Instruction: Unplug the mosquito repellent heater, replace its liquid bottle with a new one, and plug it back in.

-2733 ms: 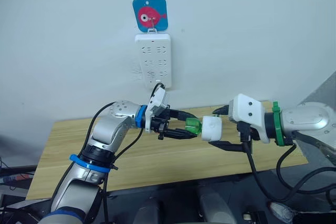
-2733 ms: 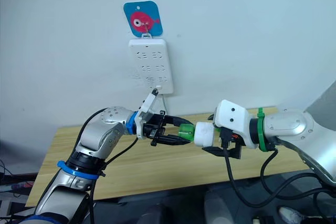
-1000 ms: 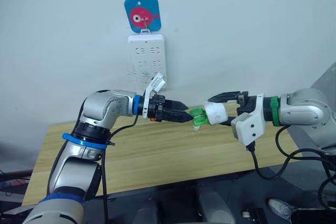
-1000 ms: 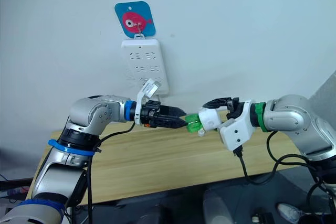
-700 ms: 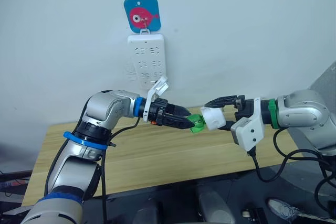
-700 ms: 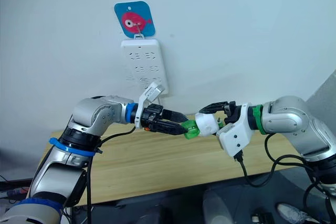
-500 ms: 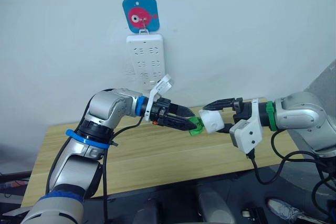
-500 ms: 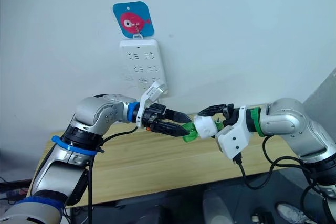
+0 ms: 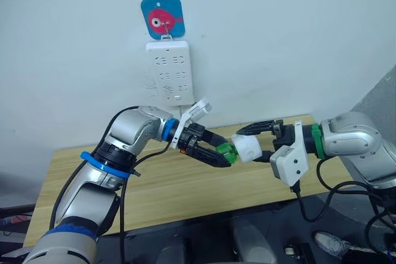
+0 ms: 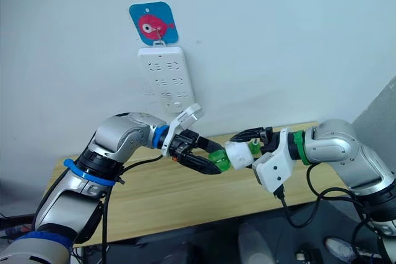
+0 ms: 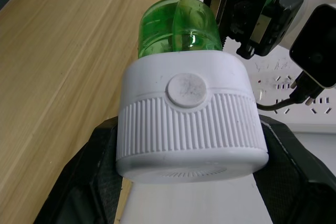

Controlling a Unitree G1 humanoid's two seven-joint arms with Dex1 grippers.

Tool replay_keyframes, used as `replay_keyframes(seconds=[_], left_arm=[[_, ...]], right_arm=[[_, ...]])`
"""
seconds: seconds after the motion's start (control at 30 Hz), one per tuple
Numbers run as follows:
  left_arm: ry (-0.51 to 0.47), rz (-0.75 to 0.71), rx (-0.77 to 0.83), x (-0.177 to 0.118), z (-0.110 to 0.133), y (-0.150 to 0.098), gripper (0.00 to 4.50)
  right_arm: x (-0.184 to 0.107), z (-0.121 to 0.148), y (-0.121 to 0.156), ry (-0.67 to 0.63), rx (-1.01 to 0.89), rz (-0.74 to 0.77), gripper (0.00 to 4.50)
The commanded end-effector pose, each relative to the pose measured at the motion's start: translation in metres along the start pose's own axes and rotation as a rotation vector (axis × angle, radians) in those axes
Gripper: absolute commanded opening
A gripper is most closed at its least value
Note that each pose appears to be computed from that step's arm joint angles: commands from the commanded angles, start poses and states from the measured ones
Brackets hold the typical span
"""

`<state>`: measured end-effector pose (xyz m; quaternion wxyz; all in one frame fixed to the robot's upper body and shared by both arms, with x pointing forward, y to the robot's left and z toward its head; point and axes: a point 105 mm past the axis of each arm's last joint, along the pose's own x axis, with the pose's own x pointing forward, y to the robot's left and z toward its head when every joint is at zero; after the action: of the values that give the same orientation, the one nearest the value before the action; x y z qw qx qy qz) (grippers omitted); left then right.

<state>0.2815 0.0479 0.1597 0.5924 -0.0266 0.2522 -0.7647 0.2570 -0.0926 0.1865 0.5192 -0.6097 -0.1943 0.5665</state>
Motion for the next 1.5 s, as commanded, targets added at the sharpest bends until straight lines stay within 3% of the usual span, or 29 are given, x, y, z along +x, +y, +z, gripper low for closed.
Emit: replay_keyframes(seconds=[0.03,0.13,0.4,0.53,0.57,0.7,0.93,1.17,1.3,1.5], left_arm=[[0.01,-0.003,0.024,0.002,0.004,-0.002,3.28],[0.008,-0.002,0.02,0.003,0.004,-0.001,2.43],[0.011,-0.003,0.014,0.002,0.003,-0.001,2.4],[0.004,-0.005,0.013,0.0,0.003,-0.001,2.4],[0.001,-0.005,0.014,0.0,0.002,-0.001,2.4],[-0.027,0.021,0.024,-0.005,0.002,0.003,2.4],[-0.152,0.135,0.105,-0.014,-0.001,0.011,2.4],[-0.4,0.352,0.231,-0.007,0.006,0.019,2.4],[-0.49,0.549,0.413,0.001,0.007,0.026,2.4],[-0.601,0.683,0.584,0.002,0.016,0.02,2.4]], right_arm=[[-0.002,0.012,-0.009,-0.036,-0.045,-0.021,2.98],[-0.001,0.014,-0.009,-0.042,-0.044,-0.019,2.98],[-0.002,0.016,-0.007,-0.056,-0.018,-0.012,2.98],[-0.004,0.01,-0.005,-0.03,-0.064,-0.004,4.41],[-0.005,0.007,-0.003,-0.017,-0.084,0.004,4.5],[-0.019,-0.006,0.007,0.035,-0.088,0.015,4.5],[-0.069,-0.051,0.022,0.287,0.074,-0.026,4.5],[-0.092,-0.049,0.026,0.359,0.577,-0.294,4.5],[-0.08,-0.027,0.014,0.133,1.051,-0.592,4.5],[-0.064,-0.01,-0.009,-0.122,1.412,-0.861,4.5]])
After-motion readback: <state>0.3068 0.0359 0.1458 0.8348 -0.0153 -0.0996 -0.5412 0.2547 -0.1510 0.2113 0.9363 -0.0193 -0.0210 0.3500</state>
